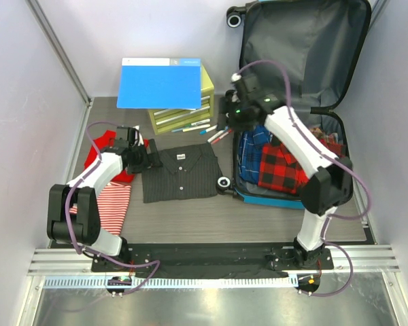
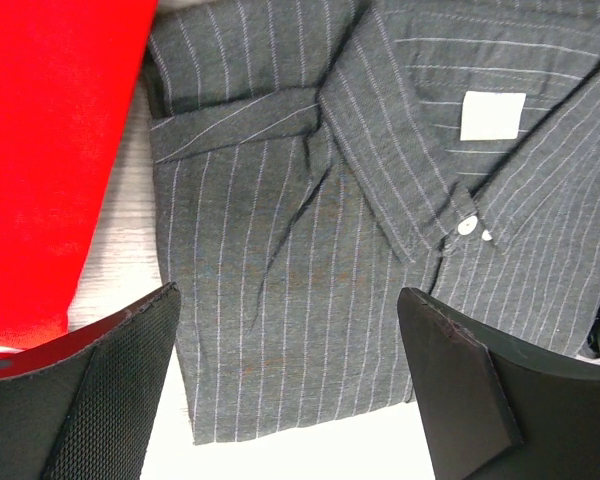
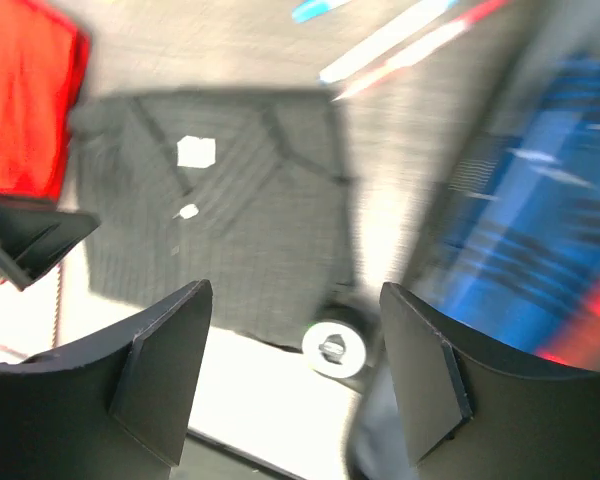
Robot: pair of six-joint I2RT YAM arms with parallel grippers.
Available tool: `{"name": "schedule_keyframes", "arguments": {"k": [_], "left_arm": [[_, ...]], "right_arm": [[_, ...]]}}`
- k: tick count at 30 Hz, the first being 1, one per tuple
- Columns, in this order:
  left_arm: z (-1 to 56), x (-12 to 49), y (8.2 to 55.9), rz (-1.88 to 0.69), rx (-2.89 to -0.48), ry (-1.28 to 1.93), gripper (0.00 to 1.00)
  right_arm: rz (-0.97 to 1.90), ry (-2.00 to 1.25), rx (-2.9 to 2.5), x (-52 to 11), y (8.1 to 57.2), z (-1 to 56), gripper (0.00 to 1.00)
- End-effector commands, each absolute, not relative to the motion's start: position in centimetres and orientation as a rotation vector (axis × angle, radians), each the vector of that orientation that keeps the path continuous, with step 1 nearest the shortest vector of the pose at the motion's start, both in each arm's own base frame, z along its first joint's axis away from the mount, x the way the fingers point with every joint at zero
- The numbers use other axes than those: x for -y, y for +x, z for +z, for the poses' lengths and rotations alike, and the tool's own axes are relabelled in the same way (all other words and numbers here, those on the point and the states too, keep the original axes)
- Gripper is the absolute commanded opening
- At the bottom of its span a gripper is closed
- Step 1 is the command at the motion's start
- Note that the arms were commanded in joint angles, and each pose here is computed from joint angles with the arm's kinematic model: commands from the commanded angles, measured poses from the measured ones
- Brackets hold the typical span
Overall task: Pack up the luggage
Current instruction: Pick up the clothes at the center of the board.
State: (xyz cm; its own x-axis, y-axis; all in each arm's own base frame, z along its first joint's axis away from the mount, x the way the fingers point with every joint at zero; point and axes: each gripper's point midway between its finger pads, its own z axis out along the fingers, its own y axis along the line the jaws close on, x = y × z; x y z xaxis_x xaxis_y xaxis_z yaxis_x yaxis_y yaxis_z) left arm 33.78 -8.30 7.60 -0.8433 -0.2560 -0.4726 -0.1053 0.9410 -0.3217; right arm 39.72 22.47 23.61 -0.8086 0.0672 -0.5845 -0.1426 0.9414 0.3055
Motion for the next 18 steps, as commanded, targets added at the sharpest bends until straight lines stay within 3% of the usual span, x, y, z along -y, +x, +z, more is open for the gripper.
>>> {"name": "schedule_keyframes", "arguments": {"k": [1,8,18], "left_arm": [[7.3,8.2,34.1,-0.417,-2.552,-0.267,0.91],[7.1,7.9,34.0,-0.422,-2.555,-0.292,0.97],[7.3,8.0,33.9,-0.426,-2.551,-0.286,0.96]], "right_arm": [[0.661,-0.169,-2.479,-29.2,39.9,22.2,0.74],[0.403,-0.248,-2.687,-30.6,40.2,13.1,0.73],[0.214,-0.25,-2.747,-29.5,40.6,8.4,0.73]]}}
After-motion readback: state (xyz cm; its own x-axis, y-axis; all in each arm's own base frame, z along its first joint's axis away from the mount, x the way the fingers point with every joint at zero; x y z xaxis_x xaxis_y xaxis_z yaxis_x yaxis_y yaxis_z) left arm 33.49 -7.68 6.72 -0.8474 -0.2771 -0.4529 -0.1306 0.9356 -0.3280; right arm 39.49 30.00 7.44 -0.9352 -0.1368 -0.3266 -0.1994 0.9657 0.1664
